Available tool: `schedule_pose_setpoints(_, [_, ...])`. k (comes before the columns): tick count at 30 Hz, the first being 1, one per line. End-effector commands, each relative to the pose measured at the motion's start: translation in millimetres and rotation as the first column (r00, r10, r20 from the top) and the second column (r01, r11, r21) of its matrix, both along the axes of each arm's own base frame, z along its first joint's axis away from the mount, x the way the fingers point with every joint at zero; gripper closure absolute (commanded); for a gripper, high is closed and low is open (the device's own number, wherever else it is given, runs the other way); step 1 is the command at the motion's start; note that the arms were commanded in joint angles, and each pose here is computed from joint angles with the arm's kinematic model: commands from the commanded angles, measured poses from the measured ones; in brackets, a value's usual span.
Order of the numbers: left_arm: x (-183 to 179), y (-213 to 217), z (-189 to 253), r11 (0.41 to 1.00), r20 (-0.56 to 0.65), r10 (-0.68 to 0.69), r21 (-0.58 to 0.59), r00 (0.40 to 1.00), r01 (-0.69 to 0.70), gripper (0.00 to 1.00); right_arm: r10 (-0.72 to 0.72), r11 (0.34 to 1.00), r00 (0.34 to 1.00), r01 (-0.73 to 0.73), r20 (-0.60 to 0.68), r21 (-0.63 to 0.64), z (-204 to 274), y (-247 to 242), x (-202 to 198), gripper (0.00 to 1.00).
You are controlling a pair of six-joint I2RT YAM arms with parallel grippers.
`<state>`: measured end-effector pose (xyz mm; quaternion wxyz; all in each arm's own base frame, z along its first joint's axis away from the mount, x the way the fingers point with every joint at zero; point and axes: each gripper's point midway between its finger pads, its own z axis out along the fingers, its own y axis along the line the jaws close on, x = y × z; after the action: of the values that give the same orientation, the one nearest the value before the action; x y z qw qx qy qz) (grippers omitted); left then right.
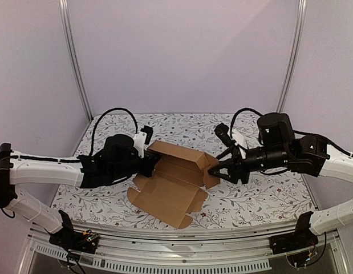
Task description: Fold the paper box
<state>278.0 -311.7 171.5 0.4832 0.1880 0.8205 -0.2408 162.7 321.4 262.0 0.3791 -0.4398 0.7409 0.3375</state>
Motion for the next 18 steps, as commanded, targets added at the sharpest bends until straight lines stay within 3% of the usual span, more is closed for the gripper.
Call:
schedule_pose_setpoints(1, [-3,2,11,0.999,0.045,0.018,0.025,0.999,-0.02,1.0,0.015,0.999,1.0,-0.015,-0.001,0.052,13,13,0,0.55])
schedule_pose_setpoints(18, [-1,11,16,0.993,0.032,0.12,0.013,0.992,-0.12,1.0,-0.073,0.997,0.997,0.073,-0.006,0.028,-10,26,8,0.55])
